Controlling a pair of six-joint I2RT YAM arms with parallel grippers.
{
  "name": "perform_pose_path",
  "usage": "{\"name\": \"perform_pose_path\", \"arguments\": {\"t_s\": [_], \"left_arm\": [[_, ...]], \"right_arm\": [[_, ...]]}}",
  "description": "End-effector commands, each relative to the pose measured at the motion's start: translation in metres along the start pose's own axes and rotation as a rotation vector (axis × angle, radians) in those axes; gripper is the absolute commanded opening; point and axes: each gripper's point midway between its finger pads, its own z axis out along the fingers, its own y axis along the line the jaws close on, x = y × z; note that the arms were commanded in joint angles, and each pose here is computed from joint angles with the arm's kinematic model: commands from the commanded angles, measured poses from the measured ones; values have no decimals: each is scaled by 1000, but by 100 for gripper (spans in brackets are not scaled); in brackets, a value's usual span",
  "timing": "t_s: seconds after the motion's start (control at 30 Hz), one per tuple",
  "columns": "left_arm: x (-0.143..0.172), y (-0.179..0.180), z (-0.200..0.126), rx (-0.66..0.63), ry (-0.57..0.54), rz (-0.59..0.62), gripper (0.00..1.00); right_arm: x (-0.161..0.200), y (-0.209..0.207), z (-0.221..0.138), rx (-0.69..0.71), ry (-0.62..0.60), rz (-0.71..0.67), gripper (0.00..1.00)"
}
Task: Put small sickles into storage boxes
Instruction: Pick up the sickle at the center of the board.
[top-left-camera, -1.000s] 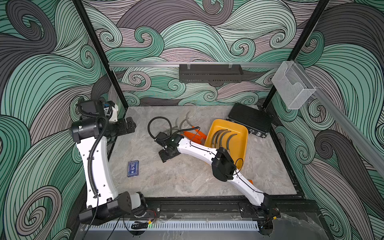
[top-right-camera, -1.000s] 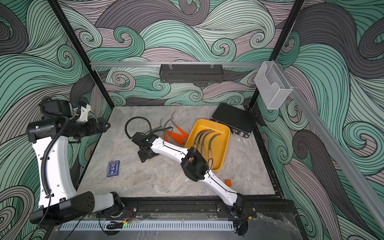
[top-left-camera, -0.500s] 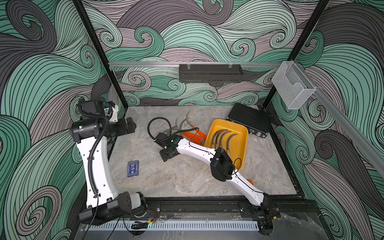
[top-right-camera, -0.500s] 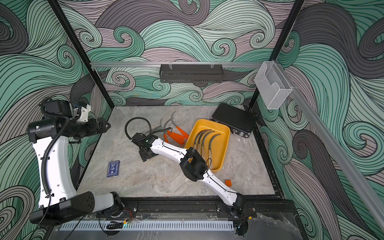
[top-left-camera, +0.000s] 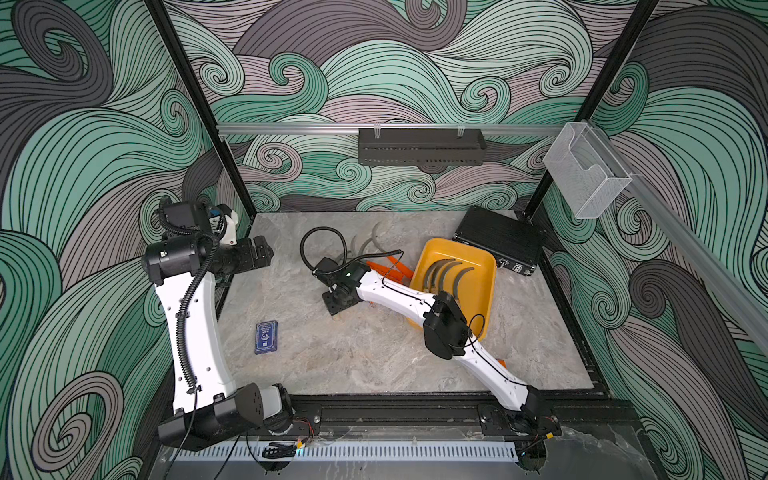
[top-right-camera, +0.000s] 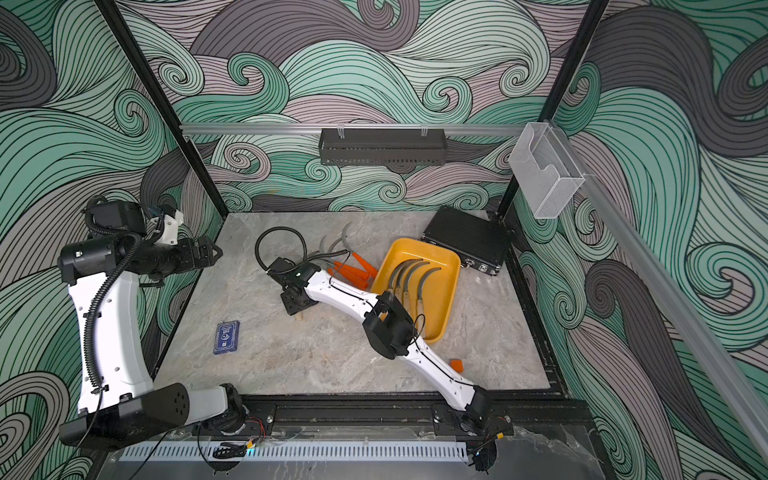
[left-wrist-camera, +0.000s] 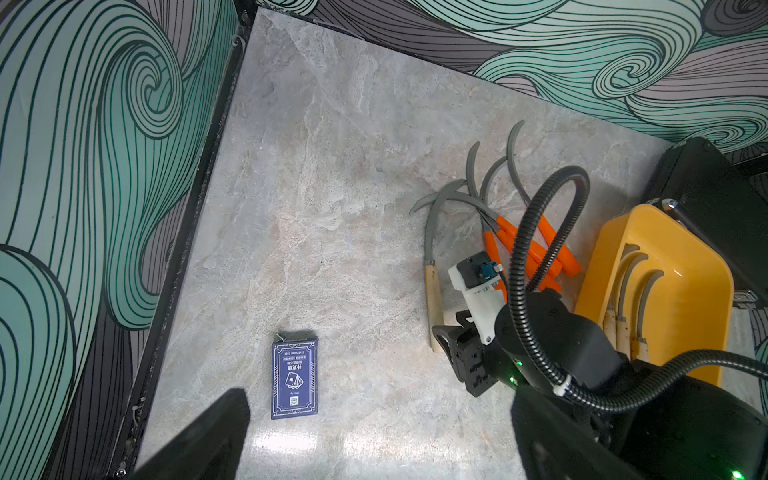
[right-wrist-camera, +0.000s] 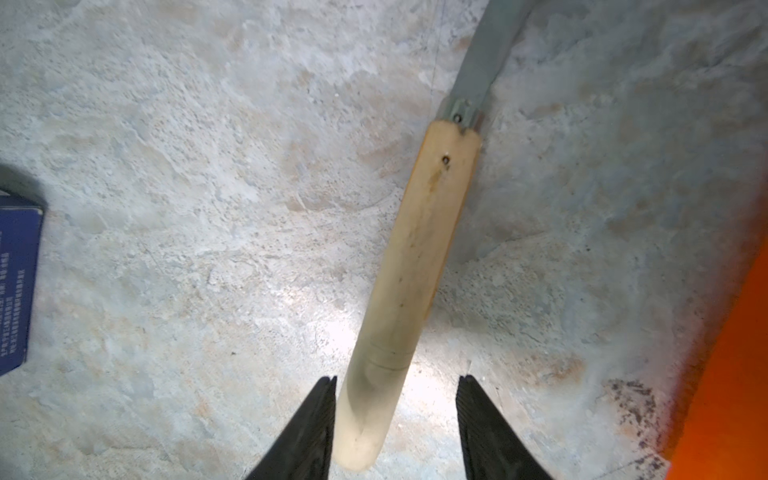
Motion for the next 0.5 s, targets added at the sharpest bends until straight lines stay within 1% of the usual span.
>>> {"name": "perform_pose_path", "arguments": {"t_s": [0.0,0.1,0.3,0.37,0.47], "left_arm": [[0,-4,-8,15,-30,5,99],[1,-5,-7,21,-31,0,98],[2,-6,-9,25,-37,4,99],[2,-7,-9,25,-37,9,99],[3,-7,-11,25,-41,16,99]], "right_arm": [[8,-7,3,17,39,-14,49],[7,-3,0,-5,42,-20,50],[3,9,-4,-41,29,-35,58],[6,11,-1,-48,41,-32,60],[12,11,5,-45,63,-25,61]]}}
